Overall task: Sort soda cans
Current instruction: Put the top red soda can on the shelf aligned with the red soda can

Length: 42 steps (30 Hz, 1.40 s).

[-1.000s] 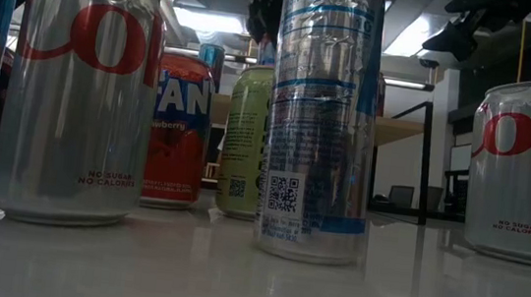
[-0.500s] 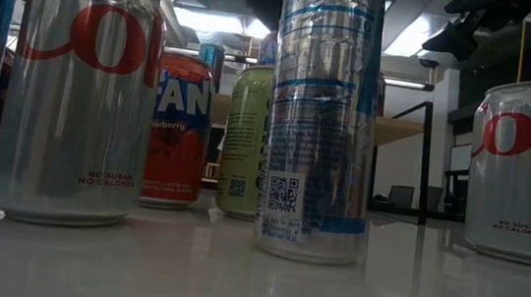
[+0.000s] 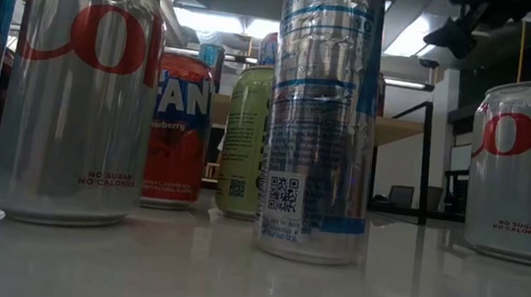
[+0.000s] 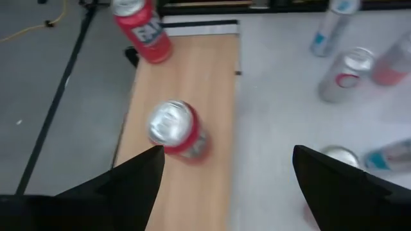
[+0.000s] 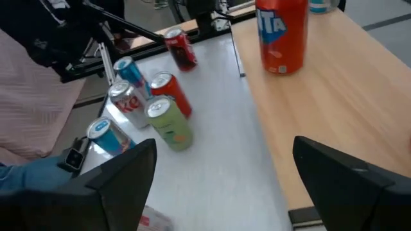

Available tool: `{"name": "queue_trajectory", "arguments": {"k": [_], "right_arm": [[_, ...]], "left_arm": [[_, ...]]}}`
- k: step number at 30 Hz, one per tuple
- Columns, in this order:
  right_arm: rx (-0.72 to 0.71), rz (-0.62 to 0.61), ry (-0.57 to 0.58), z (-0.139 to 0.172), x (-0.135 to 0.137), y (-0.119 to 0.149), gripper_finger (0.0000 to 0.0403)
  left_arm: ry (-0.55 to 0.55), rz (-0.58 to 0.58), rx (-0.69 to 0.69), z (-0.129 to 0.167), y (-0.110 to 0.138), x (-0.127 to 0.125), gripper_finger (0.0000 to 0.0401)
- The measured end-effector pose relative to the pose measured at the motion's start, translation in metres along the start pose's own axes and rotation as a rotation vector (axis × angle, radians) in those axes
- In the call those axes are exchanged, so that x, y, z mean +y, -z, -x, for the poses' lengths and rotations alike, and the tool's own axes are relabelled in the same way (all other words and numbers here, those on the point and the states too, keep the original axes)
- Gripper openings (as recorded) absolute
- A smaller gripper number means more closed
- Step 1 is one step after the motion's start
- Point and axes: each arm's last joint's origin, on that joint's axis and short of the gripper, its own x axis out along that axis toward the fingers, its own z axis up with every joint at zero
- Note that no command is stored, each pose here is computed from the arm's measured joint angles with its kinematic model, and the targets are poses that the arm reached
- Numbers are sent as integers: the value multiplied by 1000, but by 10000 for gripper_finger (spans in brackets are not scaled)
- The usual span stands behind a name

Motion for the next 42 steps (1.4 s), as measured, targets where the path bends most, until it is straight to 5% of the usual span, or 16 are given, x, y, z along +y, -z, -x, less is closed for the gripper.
{"name": "queue_trajectory", "arguments": {"k": [13, 24, 42], "right_arm": [[-194, 86, 21, -2, -5, -26, 356], [-336, 236, 27, -54, 3, -58, 356], [-239, 282, -11, -156, -19, -132, 356]], "left_arm": [[-57, 102, -201, -1, 102, -25, 334], [-40, 163, -340, -43, 195, -35, 334], [-1, 229, -437, -89, 248, -45, 334]]}}
